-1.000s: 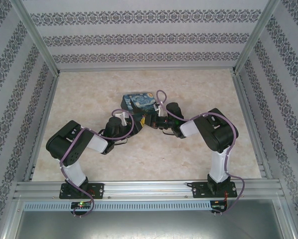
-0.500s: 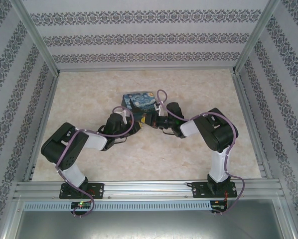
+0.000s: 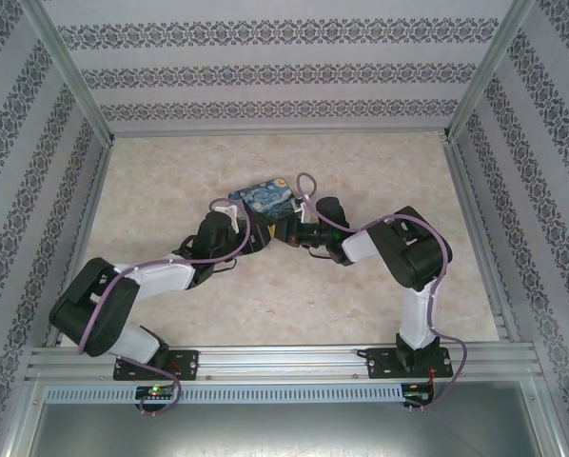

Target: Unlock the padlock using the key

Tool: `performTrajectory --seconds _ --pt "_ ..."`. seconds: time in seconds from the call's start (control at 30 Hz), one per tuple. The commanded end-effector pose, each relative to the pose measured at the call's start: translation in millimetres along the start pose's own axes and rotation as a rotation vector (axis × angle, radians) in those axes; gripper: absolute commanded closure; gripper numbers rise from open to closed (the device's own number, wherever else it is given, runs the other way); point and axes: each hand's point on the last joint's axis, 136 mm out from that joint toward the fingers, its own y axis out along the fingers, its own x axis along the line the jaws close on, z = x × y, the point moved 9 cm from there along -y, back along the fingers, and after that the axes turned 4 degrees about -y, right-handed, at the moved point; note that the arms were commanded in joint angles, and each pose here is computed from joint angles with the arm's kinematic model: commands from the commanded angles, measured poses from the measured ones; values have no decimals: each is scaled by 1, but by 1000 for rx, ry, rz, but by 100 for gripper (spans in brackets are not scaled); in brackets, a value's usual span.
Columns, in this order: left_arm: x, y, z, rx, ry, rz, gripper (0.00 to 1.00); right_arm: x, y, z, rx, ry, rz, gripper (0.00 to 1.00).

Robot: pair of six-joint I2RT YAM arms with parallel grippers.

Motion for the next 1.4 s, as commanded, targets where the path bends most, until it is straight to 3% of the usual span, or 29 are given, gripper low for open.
performTrajectory --seconds 0.0,0.27,0.57,0.97,1.37 --pt "-5 -14 -2 -26 6 -34 35 -39 -3 32 101 171 109 100" --pt "-9 -36 -27 -43 30 -266 25 -53 -10 41 113 189 139 100" --pt "8 -22 -44 32 120 -518 20 -63 -19 48 115 204 173 100" --pt "27 8 -41 115 148 -637 19 -64 -23 47 105 208 179 100" --pt "47 18 -27 235 167 -728 21 -46 -23 29 66 195 131 100"
